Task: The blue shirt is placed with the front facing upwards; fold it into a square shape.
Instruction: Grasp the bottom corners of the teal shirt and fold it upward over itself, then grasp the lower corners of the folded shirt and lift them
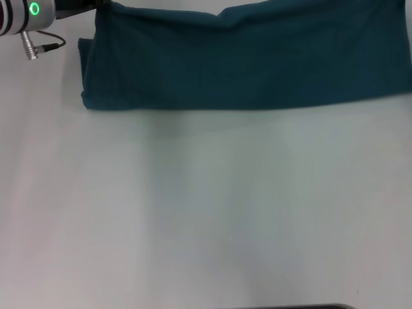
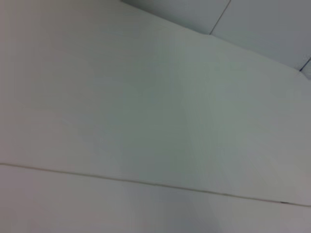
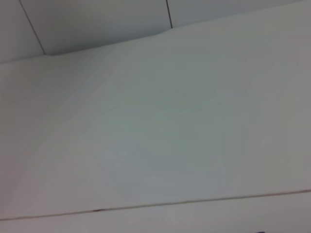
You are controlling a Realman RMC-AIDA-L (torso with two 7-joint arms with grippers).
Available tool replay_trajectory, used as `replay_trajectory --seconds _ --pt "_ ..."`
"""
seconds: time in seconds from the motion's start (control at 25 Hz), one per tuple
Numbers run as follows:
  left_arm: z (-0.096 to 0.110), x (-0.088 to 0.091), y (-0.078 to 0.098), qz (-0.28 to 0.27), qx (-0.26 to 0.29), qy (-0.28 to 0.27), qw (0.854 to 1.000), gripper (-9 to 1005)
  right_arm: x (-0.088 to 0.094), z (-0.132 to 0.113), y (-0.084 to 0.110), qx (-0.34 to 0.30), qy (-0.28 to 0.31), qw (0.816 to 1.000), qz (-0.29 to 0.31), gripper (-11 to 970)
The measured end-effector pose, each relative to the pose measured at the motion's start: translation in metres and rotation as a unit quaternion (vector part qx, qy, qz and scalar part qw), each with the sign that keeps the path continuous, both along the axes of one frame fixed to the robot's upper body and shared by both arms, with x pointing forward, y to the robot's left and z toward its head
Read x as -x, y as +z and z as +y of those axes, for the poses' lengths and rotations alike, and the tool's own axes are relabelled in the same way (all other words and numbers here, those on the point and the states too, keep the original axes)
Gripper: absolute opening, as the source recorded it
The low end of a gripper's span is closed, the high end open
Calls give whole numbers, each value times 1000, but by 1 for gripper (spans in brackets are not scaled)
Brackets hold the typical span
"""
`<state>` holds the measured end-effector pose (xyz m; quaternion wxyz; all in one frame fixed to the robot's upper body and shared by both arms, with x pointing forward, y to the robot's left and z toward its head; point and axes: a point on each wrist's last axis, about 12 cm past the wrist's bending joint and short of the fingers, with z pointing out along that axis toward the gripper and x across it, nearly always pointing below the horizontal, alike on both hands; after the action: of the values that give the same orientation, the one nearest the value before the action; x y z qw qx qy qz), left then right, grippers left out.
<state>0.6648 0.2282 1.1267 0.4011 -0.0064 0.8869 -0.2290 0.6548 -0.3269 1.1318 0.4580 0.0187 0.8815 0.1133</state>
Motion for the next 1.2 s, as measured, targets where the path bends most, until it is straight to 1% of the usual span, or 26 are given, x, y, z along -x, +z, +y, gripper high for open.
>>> replay_trajectory --seconds 0.24,0.48,0.52,0.72,0.92,1.04,1.08,1.2 --pt "-2 -1 0 -1 -2 -1 1000 28 0 -1 0 0 -2 1000 0 20" --pt "4 -1 2 10 -4 -11 1000 28 2 -5 -4 -3 2 1000 15 20" --pt "5 -1 2 10 -5 -11 1000 28 3 -6 -5 -4 1 1000 17 51" --pt "6 -1 1 9 -8 -9 1000 188 3 -12 -8 -2 -5 1000 23 205" --pt "13 1 3 2 -3 4 1000 352 2 -25 -1 1 -15 1000 19 355" --pt "16 4 2 4 -2 8 1000 449 1 -28 4 -3 -7 1000 25 445" --pt "17 5 1 5 -1 8 1000 481 1 -28 5 -5 -1 1000 29 496" --pt "21 9 3 4 7 7 1000 630 5 -26 9 -21 31 998 47 650"
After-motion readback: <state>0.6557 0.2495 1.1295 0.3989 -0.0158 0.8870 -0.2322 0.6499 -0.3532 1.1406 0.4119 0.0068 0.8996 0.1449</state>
